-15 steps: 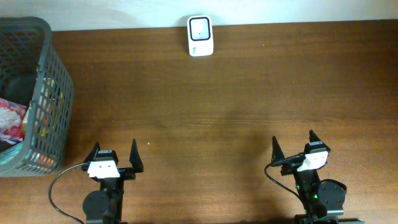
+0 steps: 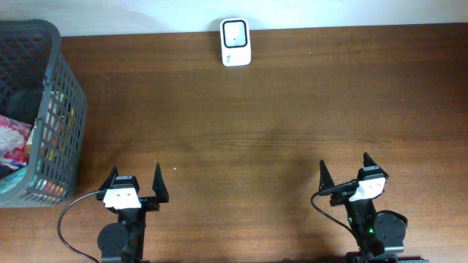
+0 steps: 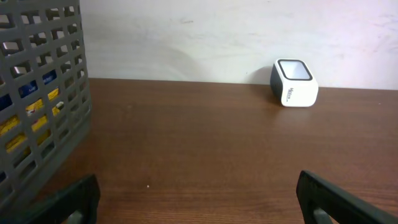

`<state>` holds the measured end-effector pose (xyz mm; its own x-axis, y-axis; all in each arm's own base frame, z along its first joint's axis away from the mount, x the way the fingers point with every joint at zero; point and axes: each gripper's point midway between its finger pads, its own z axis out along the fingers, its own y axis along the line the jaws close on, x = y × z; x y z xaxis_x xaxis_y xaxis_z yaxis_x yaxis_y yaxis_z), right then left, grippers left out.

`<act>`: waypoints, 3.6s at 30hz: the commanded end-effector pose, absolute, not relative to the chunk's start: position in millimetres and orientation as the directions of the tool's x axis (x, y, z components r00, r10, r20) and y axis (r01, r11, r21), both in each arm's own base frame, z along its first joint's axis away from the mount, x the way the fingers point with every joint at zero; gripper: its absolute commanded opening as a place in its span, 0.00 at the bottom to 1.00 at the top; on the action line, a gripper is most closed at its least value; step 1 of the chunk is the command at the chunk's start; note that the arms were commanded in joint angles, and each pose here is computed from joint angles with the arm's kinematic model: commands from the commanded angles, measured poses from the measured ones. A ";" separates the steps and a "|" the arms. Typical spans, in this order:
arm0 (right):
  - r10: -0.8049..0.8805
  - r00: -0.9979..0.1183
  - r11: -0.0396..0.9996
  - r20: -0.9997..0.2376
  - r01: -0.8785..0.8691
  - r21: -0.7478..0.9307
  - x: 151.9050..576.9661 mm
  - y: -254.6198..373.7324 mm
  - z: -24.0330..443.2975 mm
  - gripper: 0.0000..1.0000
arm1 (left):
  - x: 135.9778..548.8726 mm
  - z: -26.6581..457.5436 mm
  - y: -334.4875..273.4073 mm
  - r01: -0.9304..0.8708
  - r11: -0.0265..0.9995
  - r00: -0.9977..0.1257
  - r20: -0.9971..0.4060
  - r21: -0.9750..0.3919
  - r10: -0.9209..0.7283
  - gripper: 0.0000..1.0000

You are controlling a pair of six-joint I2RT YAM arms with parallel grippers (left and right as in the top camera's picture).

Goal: Scan the item barcode
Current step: 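Raise the left gripper and swing it toward the grey basket, then reach into the basket and grasp the red floral snack pack with left gripper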

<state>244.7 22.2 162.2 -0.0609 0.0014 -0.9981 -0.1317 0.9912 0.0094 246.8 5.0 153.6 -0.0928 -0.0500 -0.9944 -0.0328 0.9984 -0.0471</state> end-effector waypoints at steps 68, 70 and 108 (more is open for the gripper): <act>0.009 -0.067 0.991 -0.998 -0.133 0.017 244.9 23.0 159.0 0.99 | 307.9 459.2 200.6 -0.571 0.803 -0.427 -0.898 0.174 -0.109 0.99; 0.009 -0.067 0.991 -0.998 -0.133 0.017 244.9 23.0 159.0 0.99 | 307.4 453.7 215.5 -0.594 0.786 -0.431 -0.893 0.172 -0.131 0.99; 0.009 -0.067 0.991 -0.998 -0.133 0.017 244.9 23.0 159.0 0.99 | 373.4 141.6 395.7 -0.492 0.796 -0.843 -0.420 0.354 -0.335 0.89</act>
